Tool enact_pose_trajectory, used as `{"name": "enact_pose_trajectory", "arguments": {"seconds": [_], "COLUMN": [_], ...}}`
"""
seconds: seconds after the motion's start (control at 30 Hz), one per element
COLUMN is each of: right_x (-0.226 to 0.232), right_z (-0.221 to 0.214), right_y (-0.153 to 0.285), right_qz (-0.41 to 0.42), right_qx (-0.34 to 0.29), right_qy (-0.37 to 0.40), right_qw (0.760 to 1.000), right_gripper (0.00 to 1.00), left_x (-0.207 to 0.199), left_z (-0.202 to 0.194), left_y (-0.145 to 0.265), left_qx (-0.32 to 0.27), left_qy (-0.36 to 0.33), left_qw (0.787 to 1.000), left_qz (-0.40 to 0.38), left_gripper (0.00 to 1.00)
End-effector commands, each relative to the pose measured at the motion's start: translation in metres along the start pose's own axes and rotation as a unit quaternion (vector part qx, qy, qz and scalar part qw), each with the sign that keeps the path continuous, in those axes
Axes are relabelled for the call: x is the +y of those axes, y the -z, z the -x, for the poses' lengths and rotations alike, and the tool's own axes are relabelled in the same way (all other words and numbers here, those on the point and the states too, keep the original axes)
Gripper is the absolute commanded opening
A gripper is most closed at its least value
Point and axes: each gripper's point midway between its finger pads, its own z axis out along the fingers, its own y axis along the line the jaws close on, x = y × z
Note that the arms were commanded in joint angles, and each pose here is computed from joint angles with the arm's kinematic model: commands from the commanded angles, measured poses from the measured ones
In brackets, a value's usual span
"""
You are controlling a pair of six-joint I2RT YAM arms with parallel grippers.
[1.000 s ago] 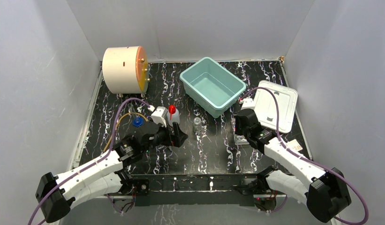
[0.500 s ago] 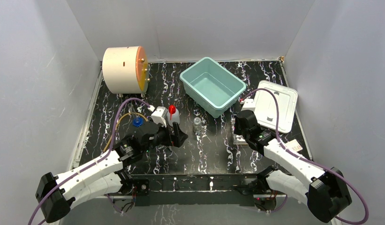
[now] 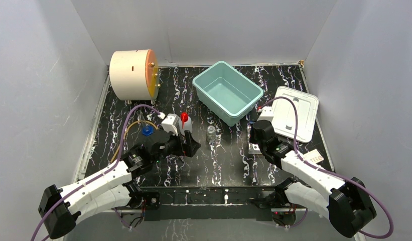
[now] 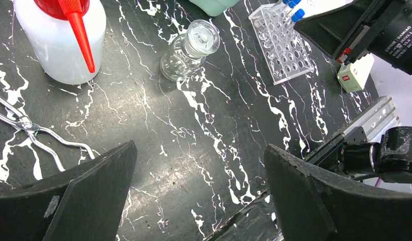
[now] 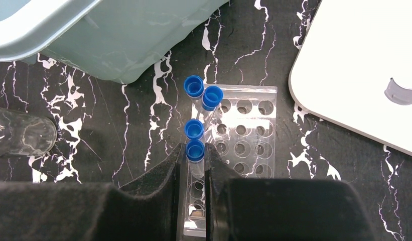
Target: Organize the chemistry lab equipment
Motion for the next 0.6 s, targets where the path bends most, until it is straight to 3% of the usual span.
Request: {"name": "enact_pose_trajectory", "arguments": {"seconds": [0.0,0.57], "right_x": [0.005,0.011], "right_z": [0.007,-0.013], "right_y": [-0.001,0.016], "right_qz": [0.009,0.036], "right_qx": [-0.025,0.037], "right_qy": [-0.012,-0.025], "right_qw": [1.0,0.998], "right_gripper": [0.08,0.22], "left_x": [0.002,0.002], "left_z": [0.0,0.001], "left_y": [0.0,0.0], "left_qx": [-0.001,0.0], "left_qy": [-0.005,-0.002], "left_qw": [1.0,1.0], "left_qz": [0.001,-0.003], "left_gripper": [0.98,0.98]}}
